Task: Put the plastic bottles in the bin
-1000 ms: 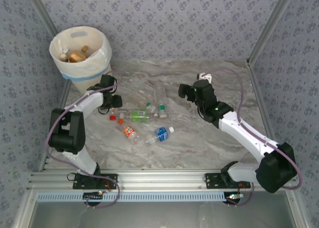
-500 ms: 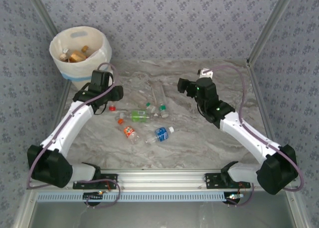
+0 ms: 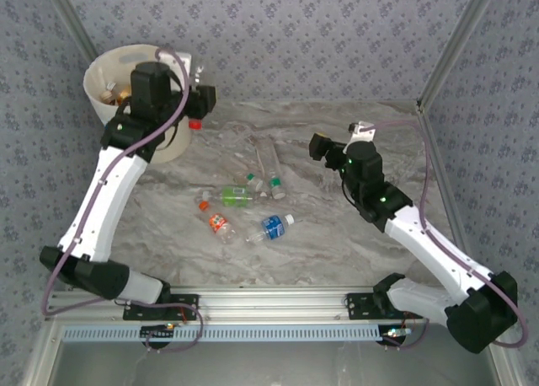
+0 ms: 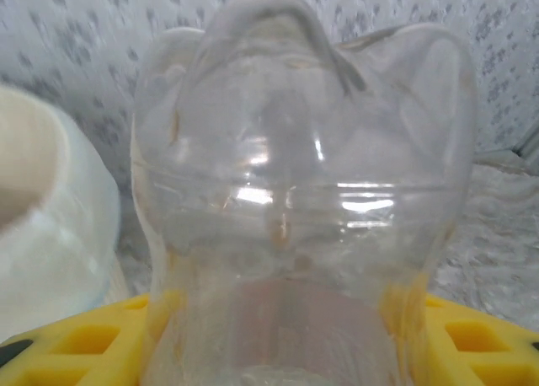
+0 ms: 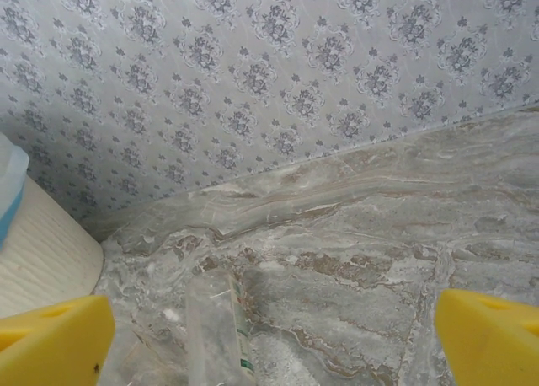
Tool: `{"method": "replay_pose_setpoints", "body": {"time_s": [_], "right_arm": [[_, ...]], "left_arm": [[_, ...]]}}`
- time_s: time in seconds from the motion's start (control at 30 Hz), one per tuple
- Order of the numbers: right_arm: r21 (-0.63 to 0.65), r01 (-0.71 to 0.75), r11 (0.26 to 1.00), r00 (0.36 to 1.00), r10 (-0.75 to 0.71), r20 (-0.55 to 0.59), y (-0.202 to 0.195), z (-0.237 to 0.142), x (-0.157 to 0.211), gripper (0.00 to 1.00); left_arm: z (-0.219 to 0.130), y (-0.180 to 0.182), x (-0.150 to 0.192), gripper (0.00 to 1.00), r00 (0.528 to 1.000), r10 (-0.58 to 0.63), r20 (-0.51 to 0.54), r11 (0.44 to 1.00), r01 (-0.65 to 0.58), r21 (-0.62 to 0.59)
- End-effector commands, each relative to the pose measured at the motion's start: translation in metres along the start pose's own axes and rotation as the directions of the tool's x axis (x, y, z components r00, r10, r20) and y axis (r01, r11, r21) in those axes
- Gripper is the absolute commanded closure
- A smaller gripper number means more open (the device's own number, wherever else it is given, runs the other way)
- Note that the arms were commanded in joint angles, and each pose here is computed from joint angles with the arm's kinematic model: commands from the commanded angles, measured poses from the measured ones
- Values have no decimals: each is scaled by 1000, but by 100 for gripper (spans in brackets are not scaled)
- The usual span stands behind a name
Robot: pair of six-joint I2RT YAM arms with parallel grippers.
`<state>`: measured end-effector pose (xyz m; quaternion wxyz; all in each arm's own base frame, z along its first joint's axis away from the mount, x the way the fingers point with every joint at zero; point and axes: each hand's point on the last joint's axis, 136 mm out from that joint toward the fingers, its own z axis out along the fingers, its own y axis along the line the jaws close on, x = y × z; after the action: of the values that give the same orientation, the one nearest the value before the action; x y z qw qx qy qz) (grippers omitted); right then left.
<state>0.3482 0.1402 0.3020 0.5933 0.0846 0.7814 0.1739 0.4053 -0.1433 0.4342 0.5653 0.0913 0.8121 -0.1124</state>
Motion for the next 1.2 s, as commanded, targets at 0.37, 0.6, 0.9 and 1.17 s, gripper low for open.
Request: {"method": "replay_pose_setpoints", "body": {"time_s": [0.37, 0.6, 0.9, 1.17], "right_arm": [[71, -81, 994, 994, 76, 76, -34, -42, -9, 0], [89, -86, 992, 993, 78, 89, -41, -49, -11, 0], [110, -84, 990, 995, 77, 67, -46, -52, -8, 0], [124, -88, 988, 994, 80, 68, -48, -49, -6, 0]], "left_arm": [[36, 124, -45, 56, 990, 112, -88, 940, -134, -313], [74, 189, -25, 52, 990, 49, -135, 921, -97, -378], [130, 199, 4, 43, 986, 21, -167, 961, -66, -268], [121, 187, -3, 26, 989, -26, -145, 978, -5, -210]]}}
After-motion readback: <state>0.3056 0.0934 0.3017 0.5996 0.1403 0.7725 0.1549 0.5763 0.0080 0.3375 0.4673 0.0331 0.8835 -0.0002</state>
